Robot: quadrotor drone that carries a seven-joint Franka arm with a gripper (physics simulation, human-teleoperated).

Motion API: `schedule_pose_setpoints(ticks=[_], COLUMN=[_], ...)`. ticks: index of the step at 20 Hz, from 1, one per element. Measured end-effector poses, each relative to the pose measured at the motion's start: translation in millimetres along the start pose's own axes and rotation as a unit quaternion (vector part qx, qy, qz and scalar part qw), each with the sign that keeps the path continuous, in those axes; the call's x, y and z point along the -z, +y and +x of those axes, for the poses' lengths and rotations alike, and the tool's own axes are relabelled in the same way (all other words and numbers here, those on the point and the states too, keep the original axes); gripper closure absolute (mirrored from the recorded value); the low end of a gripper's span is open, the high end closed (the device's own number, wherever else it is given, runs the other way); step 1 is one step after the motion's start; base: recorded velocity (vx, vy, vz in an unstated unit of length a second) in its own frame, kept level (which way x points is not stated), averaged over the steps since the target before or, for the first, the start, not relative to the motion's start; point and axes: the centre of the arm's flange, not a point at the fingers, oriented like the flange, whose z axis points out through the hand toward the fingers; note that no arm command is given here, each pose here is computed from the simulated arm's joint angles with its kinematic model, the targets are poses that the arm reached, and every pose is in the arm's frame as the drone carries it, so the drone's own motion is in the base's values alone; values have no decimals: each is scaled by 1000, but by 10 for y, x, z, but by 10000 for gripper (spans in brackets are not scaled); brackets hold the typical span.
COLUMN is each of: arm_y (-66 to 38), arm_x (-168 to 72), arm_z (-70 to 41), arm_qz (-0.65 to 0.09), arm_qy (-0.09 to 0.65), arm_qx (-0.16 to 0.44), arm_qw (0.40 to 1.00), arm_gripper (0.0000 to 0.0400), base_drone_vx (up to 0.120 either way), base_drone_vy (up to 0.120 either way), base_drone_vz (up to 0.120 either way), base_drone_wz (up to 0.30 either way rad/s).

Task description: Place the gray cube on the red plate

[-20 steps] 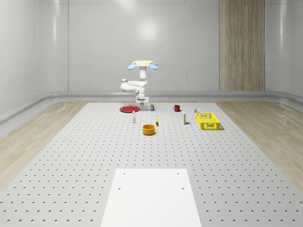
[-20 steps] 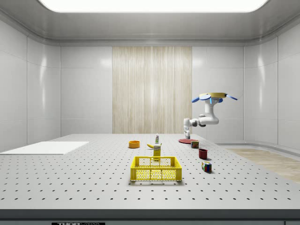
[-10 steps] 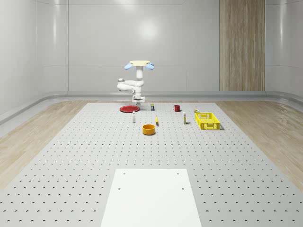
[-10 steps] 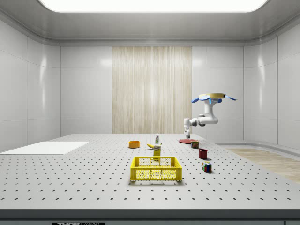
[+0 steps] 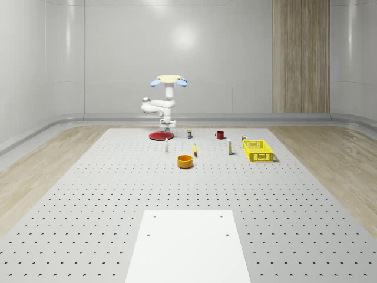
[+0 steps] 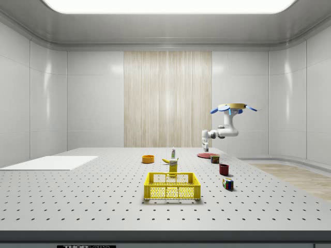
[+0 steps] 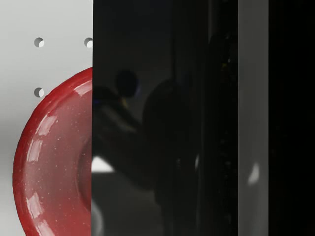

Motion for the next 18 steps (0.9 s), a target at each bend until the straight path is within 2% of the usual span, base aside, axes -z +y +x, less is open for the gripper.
schedule_pose_setpoints(ticks=[8, 12, 18], arm_y=[0, 0, 1], arm_x=[0, -49, -280], arm_z=[0, 0, 1], arm_qz=[0, 0, 0], arm_qy=[0, 0, 0], arm_qx=[0, 0, 0], arm_qw=[1000, 1000, 1000], arm_gripper=[149, 149, 149], base_drone_vx=[0, 0, 0], base_drone_vy=[-120, -10, 0], base_drone_vz=[0, 0, 0], base_drone_wz=[0, 0, 0])
